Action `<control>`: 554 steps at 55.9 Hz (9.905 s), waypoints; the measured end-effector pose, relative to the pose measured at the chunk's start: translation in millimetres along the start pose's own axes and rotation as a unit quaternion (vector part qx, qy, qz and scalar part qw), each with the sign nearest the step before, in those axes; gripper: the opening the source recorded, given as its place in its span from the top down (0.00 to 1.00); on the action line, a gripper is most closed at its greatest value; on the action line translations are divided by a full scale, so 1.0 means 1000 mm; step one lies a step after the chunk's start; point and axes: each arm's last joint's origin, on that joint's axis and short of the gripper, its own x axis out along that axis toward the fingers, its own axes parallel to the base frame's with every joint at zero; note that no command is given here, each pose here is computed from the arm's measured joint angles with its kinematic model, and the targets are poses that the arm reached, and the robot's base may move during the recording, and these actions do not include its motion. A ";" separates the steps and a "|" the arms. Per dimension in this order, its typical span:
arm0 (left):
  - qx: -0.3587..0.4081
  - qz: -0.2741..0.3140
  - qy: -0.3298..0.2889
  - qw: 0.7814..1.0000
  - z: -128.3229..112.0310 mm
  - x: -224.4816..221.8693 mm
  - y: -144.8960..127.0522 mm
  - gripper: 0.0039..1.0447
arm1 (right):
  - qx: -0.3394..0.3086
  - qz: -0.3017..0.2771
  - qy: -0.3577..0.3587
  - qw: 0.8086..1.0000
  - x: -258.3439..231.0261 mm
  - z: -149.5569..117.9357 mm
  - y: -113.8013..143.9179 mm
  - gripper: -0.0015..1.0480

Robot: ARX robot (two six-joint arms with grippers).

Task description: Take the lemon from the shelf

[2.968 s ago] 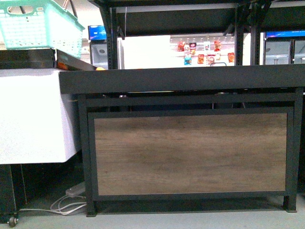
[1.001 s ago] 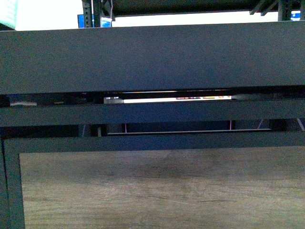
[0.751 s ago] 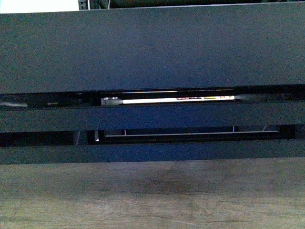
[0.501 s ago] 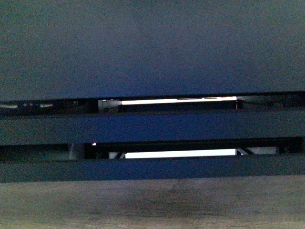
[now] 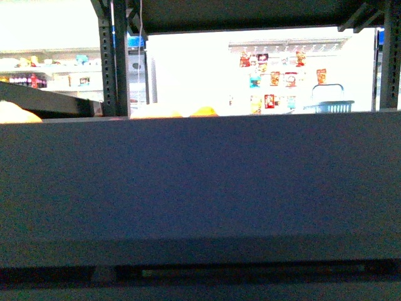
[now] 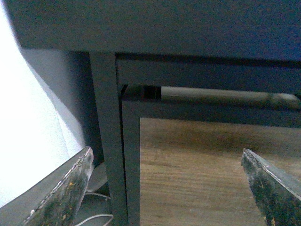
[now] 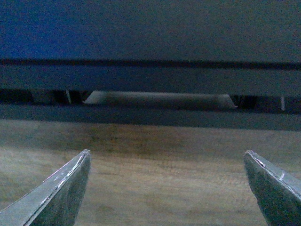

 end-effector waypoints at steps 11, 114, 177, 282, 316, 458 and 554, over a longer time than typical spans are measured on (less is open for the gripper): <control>0.000 0.000 0.000 1.000 0.000 0.000 0.000 0.07 | 0.000 0.000 0.000 1.000 0.000 0.000 0.000 0.07; 0.000 0.000 0.000 1.000 0.000 0.000 0.000 0.07 | 0.000 0.000 0.000 1.000 0.000 0.000 0.000 0.07; -0.558 0.118 0.091 0.816 0.106 0.271 0.185 0.07 | 0.000 0.000 0.000 1.000 0.000 0.000 0.000 0.07; -0.412 -0.200 0.167 0.873 0.197 0.231 0.033 0.87 | 0.000 0.000 0.000 1.000 0.000 0.000 0.000 0.07; -0.435 -0.241 0.262 0.827 0.117 0.272 -0.092 0.87 | 0.000 0.000 0.000 1.000 0.000 0.000 0.000 0.07; -0.437 -0.318 0.284 0.792 0.096 0.278 -0.204 0.87 | -0.100 0.144 0.396 0.902 0.352 -0.168 -0.025 0.07; -0.438 -0.318 0.284 0.792 0.096 0.278 -0.204 0.87 | -0.167 0.124 0.319 0.925 0.389 -0.193 -0.059 0.38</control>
